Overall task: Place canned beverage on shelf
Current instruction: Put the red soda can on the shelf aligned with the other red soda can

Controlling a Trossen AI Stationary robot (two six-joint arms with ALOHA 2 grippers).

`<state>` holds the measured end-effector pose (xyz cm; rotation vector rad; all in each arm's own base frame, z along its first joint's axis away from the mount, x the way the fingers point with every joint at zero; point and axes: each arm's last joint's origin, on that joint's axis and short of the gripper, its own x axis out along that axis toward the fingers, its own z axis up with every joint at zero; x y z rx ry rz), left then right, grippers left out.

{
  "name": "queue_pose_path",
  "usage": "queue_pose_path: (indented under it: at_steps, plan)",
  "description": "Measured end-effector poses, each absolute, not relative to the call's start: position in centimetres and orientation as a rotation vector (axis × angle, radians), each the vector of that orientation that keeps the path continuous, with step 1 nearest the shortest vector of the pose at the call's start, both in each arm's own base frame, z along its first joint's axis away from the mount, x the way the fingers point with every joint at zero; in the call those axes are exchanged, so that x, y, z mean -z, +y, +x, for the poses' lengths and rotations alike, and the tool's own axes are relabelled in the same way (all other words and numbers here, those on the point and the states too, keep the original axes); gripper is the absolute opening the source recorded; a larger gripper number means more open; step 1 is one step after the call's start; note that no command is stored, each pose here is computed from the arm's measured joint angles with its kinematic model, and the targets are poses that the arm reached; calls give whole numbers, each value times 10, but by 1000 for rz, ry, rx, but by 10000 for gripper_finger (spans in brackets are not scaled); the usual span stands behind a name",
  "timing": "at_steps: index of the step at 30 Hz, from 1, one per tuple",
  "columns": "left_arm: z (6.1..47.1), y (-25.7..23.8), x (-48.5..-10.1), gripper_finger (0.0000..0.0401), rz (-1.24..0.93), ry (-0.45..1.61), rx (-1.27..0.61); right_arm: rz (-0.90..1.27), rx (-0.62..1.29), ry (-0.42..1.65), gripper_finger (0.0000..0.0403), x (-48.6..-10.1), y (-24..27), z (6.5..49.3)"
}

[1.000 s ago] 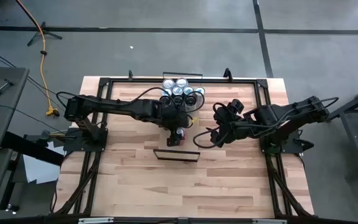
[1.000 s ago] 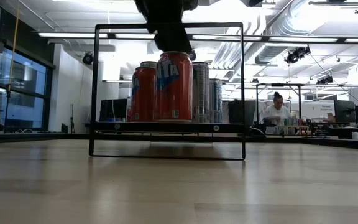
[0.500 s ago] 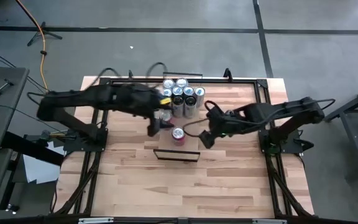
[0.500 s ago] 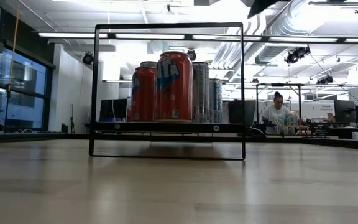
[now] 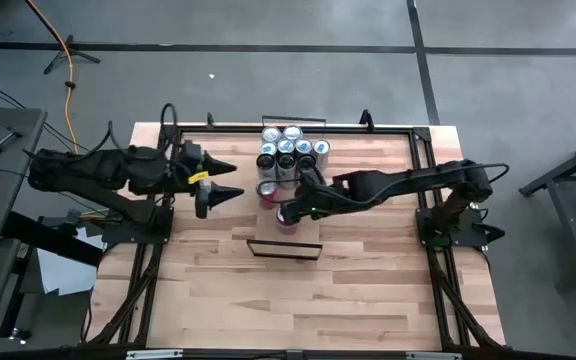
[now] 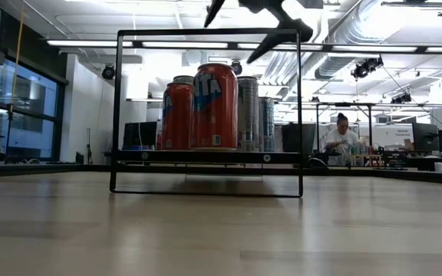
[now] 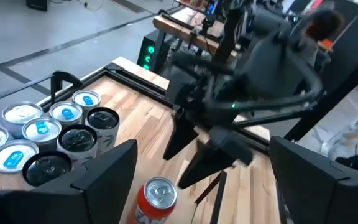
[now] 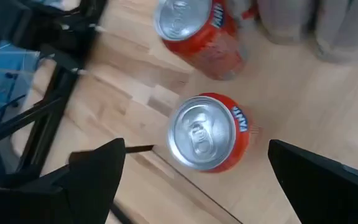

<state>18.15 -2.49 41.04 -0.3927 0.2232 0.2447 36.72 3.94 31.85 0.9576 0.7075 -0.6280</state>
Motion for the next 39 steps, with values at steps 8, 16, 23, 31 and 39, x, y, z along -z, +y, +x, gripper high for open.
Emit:
queue_pose_path:
  at_steps: [8,16,23,31,39]
  plan:
    - [167,-28,-404,319,-405,214,-231,1007,737,743,382,-289,35,383]
    - [167,-30,-404,319,-403,219,-218,1048,731,712,382,-282,38,393]
    - [166,-30,-402,319,-397,243,-213,1073,741,736,382,-271,39,398]
    - [166,-30,-402,319,-396,250,-213,1072,736,734,382,-263,41,405]
    - [166,-30,-401,319,-394,252,-214,1044,809,690,382,-260,38,404]
